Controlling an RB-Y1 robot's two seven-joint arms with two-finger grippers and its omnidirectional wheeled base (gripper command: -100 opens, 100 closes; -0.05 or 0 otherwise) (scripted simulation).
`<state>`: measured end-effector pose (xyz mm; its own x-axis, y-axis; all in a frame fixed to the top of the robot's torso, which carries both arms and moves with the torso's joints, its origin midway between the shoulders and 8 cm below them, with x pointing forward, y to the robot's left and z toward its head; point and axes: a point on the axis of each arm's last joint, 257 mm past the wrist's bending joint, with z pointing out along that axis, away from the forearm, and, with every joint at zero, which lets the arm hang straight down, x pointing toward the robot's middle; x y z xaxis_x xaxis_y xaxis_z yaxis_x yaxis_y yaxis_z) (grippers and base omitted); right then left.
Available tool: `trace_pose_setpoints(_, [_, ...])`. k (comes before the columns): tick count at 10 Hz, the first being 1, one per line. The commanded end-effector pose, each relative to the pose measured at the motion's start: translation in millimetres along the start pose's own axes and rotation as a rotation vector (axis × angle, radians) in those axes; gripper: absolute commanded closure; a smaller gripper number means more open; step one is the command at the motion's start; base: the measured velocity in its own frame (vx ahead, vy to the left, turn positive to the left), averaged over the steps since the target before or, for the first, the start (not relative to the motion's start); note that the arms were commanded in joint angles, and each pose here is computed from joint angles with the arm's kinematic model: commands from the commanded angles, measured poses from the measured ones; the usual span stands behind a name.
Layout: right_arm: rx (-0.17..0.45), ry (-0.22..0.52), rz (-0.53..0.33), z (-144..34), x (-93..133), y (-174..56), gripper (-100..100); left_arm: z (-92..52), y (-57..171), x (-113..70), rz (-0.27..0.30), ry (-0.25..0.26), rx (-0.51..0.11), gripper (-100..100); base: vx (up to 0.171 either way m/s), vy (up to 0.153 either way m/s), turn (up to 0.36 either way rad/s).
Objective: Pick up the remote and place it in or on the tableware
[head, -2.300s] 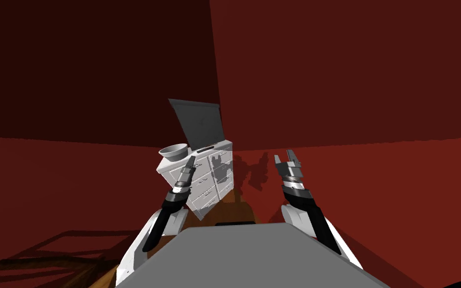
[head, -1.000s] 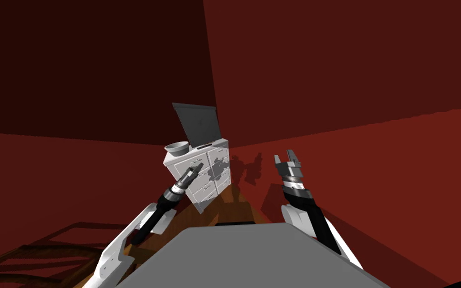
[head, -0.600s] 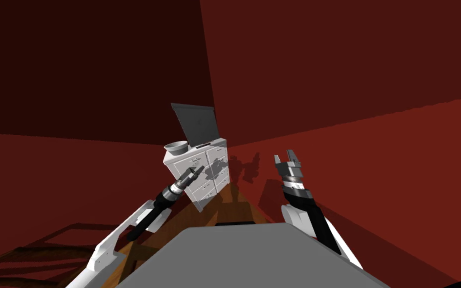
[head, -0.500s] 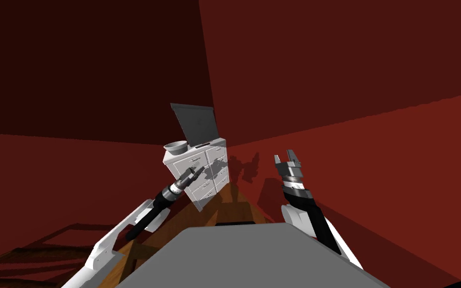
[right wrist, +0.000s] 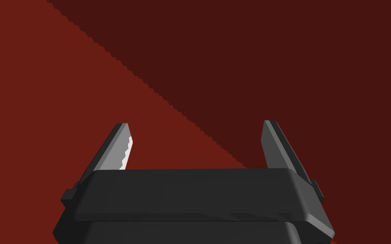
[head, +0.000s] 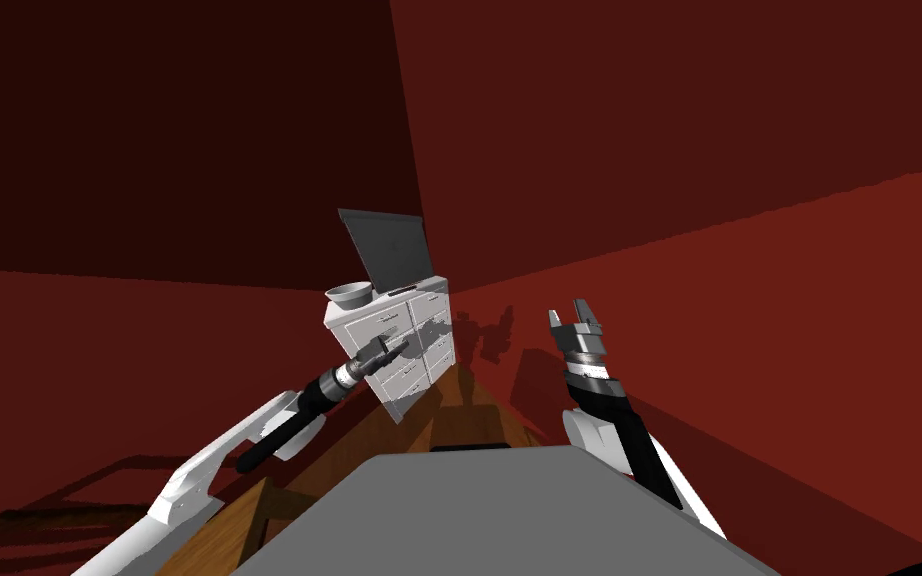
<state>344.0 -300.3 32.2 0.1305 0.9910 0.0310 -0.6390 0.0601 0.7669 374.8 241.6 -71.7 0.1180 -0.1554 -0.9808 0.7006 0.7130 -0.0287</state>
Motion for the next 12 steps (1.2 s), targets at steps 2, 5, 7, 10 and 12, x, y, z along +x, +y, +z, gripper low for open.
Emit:
trace_pose_setpoints(2, [0.0, 0.0, 0.0, 0.0, 0, 0, 0, -5.1, 3, 6.1, 0.07, 0.071, 0.039, -100, -0.021, -0.025, -0.074])
trace_pose_setpoints(5, [0.0, 0.0, 0.0, 0.0, 0, 0, 0, -14.4, 10, 16.2, 0.17, 0.154, 0.08, -100, -0.026, -0.03, -0.089])
trace_pose_setpoints(7, [0.0, 0.0, 0.0, -0.1, 0, 0, 0, -15.2, 11, 16.5, 0.186, 0.178, 0.096, -100, 0.001, 0.001, 0.002])
trace_pose_setpoints(10, [0.0, 0.0, 0.0, -0.1, 0, 0, 0, -15.2, 11, 16.5, 0.186, 0.178, 0.096, -100, 0.004, 0.004, 0.013])
trace_pose_setpoints(12, [0.0, 0.0, 0.0, 0.0, 0, 0, 0, -15.2, 11, 16.5, 0.186, 0.178, 0.096, -100, -0.008, -0.009, -0.026])
